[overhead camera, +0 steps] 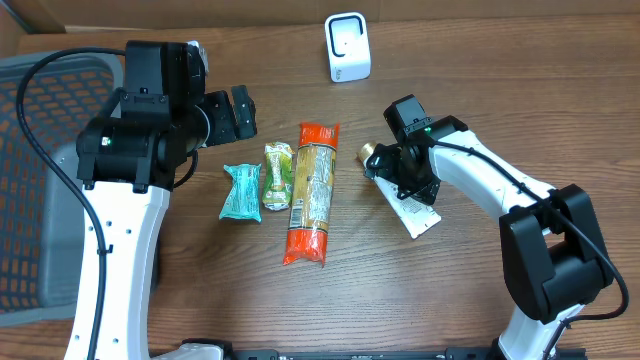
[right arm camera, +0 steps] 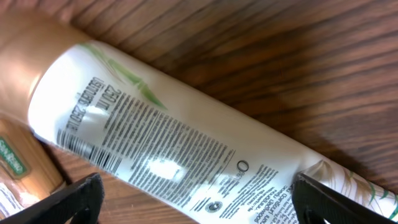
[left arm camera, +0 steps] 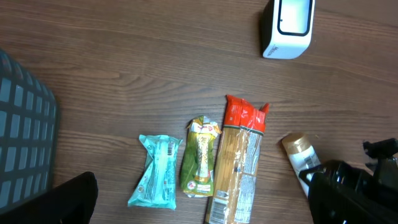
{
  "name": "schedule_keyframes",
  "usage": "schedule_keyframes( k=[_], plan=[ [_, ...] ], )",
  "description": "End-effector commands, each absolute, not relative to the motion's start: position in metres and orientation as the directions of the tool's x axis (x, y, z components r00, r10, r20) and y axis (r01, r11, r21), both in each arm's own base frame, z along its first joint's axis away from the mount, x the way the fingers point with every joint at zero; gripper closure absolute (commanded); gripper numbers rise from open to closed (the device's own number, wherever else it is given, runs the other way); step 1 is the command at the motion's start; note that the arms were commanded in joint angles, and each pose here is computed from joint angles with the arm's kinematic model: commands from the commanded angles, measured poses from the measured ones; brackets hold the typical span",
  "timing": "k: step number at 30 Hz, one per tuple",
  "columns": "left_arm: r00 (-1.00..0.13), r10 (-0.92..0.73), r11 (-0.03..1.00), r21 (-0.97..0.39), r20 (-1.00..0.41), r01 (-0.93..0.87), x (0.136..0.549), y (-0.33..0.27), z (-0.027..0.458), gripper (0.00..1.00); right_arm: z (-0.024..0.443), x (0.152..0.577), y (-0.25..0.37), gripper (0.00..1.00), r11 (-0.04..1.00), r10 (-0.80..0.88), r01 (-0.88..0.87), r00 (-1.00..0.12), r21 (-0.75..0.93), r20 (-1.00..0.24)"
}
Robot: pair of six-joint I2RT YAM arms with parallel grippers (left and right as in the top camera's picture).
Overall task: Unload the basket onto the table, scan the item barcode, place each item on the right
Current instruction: 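Grasp the tube with the right gripper and rotate it, then set the tube down lengthwise and open the right gripper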
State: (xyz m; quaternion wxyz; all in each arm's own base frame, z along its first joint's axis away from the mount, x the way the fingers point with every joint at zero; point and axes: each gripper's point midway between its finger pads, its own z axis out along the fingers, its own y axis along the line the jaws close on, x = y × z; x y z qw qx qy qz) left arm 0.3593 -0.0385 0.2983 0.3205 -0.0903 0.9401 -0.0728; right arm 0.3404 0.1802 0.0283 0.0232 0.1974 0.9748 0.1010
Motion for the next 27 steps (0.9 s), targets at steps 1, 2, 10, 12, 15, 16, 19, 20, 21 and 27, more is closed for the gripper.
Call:
schedule_keyframes(
  k=[1,2,10,12,15,16,19,20,21,27],
  plan=[
    [-0.779,-0.204,0.975,-0.194,-0.593,-0.108,0.360,-0.040,0.300,0.00,0.047,0.340,0.189,0.01,0.963,0.118,0.106,-0.993,0.247,-0.033],
    [-0.779,-0.204,0.975,-0.194,-0.593,-0.108,0.360,-0.040,0.300,0.00,0.056,0.341,0.188,0.01,0.970,0.015,-0.001,-0.998,0.243,-0.064],
    [-0.779,-0.204,0.975,-0.194,-0.593,-0.108,0.360,-0.040,0.300,0.00,0.065,0.337,0.180,0.00,0.824,-0.522,-0.545,-0.836,0.154,-0.168],
    [-0.779,-0.204,0.975,-0.194,-0.593,-0.108,0.360,-0.040,0.300,0.00,0.060,0.340,0.181,0.02,0.802,-0.551,-0.579,-0.812,0.146,-0.193],
    [-0.779,-0.204,0.975,-0.194,-0.593,-0.108,0.360,-0.040,0.300,0.01,0.050,0.340,0.182,0.09,0.774,-0.586,-0.618,-0.781,0.137,-0.214],
    [-0.779,-0.204,0.975,-0.194,-0.593,-0.108,0.360,-0.040,0.300,0.00,0.047,0.338,0.181,0.13,0.762,-0.604,-0.634,-0.769,0.134,-0.210],
    [-0.779,-0.204,0.975,-0.194,-0.593,-0.108,0.360,-0.040,0.300,0.01,0.038,0.333,0.171,0.21,0.748,-0.624,-0.650,-0.758,0.133,-0.192],
    [-0.779,-0.204,0.975,-0.194,-0.593,-0.108,0.360,-0.040,0.300,0.01,0.035,0.333,0.166,0.20,0.757,-0.614,-0.639,-0.767,0.135,-0.186],
    [-0.779,-0.204,0.975,-0.194,-0.593,-0.108,0.360,-0.040,0.300,0.01,0.033,0.332,0.161,0.20,0.766,-0.605,-0.628,-0.776,0.138,-0.179],
    [-0.779,-0.204,0.975,-0.194,-0.593,-0.108,0.360,-0.040,0.300,0.00,0.036,0.329,0.142,0.20,0.794,-0.492,-0.523,-0.852,0.310,-0.178]
  ],
)
